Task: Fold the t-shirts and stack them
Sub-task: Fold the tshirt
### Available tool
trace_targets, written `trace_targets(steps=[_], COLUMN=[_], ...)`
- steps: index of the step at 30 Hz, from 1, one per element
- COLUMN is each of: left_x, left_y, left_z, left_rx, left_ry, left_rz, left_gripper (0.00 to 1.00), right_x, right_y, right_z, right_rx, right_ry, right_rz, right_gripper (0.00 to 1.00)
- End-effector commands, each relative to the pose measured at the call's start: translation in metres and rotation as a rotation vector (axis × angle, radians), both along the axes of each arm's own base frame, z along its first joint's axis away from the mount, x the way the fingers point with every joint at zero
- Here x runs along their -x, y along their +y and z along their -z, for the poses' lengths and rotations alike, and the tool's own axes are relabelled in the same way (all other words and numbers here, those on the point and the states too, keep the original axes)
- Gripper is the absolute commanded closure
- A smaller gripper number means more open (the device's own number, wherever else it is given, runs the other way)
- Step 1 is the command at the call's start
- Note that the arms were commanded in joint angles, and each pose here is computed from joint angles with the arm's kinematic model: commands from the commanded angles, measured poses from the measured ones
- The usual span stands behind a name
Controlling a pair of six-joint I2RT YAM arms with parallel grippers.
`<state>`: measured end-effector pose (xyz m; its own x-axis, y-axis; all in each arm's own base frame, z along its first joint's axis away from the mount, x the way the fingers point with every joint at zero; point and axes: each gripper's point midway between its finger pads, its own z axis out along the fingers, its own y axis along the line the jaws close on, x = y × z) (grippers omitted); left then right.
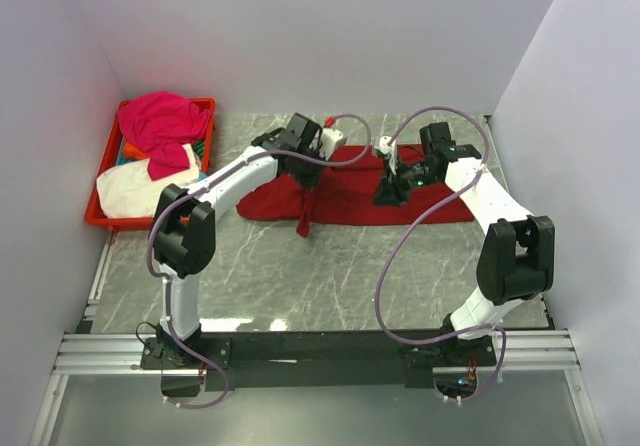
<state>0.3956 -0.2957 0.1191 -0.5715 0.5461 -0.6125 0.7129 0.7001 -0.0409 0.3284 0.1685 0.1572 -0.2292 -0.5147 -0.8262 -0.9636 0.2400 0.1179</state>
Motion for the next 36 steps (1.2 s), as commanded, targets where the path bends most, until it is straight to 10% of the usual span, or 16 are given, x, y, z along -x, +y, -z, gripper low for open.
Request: trace_targets(steps=[1,22,31,34,36], left_x=[-0.014,-0.039,-0.045,-0.035,-0.026], left_y=[-0.005,-0.006,0.021,0.044,0.066], left_z=[-0.024,-0.003,-0.033,-0.044,-0.028], left_rx=[-0.023,-0.070,0.120,0.100,0.027], left_ry=[-0.084,-0.085,-0.026,-0.075,-0.096], left_rz=[0.058,0.079,-0.068,-0.095,-0.117], left_gripper=[0.99,0.96,0.59,0.57,0.57], right_x=[0.003,0.002,0.011,0.023,0.038], right_y=[0.000,-0.006,0.000,0.007,0.020], right_z=[-0.020,-0.017,-0.009,0.000,0.003], right_rx=[-0.033,-0.037,-0.035,-0.018,0.002], right_ry=[-0.044,-0.032,-0.042,-0.074,-0.149], right_rz=[-0.002,0.009,-0.046,-0.109,-0.209], right_gripper=[0.61,0.61,0.61,0.55,0.34])
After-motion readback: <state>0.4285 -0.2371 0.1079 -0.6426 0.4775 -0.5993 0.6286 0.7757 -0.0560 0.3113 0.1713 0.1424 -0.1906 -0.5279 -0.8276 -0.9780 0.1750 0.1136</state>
